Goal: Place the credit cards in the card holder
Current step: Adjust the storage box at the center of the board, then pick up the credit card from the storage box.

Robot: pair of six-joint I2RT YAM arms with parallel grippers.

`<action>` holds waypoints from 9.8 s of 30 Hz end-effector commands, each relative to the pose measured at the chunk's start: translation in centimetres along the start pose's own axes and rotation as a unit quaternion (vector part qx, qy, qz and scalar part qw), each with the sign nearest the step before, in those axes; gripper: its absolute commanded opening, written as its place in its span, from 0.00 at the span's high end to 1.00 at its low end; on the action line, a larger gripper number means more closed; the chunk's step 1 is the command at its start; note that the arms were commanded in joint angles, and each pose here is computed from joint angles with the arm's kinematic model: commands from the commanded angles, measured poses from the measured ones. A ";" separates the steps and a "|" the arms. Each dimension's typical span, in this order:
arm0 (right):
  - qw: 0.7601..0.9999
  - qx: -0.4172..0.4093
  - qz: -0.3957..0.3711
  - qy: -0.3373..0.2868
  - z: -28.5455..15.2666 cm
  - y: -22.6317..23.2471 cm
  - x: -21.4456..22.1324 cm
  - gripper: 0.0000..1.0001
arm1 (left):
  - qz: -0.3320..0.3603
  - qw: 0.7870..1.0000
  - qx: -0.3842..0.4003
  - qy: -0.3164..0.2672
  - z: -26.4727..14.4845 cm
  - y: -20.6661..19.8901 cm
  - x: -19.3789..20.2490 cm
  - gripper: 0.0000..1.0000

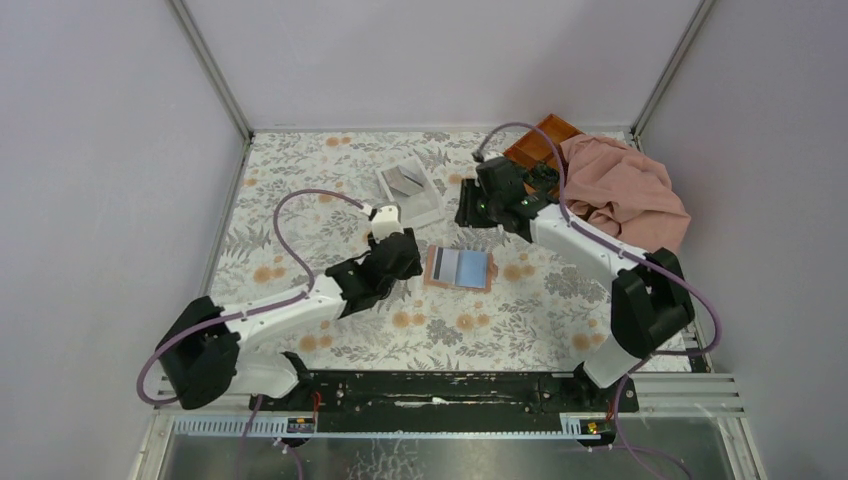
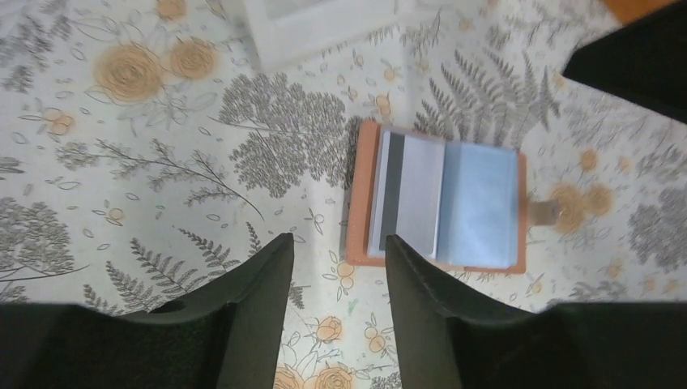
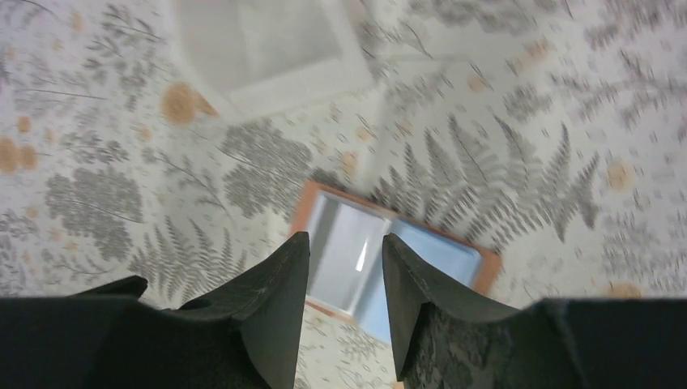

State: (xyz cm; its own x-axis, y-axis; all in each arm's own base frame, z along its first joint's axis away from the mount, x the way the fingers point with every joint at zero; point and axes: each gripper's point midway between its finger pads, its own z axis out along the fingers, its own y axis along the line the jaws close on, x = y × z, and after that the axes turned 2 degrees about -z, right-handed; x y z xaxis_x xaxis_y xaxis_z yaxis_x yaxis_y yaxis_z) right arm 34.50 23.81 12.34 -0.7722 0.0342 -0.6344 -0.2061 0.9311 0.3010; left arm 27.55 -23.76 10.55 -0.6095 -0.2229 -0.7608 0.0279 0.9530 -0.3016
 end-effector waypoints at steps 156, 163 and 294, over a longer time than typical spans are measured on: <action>0.951 -0.213 -0.216 0.058 14.4 17.4 -4.8 0.45 | -0.318 0.925 -0.097 -0.183 5.3 9.2 -9.0 0.49; 0.951 -0.213 -0.215 0.064 15.2 17.8 -4.1 0.45 | -0.315 0.925 -0.098 -0.189 4.2 10.2 -9.6 0.47; 0.933 -0.358 0.013 0.023 -14.6 8.8 6.0 1.00 | 0.013 0.817 0.564 0.120 -9.4 -9.6 0.0 0.60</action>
State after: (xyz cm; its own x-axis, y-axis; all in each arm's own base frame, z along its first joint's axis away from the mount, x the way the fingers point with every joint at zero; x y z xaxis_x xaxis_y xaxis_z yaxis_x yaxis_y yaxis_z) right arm 19.14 26.50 20.13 -0.8186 0.0141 -0.5742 -0.4854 0.5174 0.7047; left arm 20.57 -30.42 18.15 -0.7429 -0.0699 -0.6658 0.6456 0.1884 -0.7401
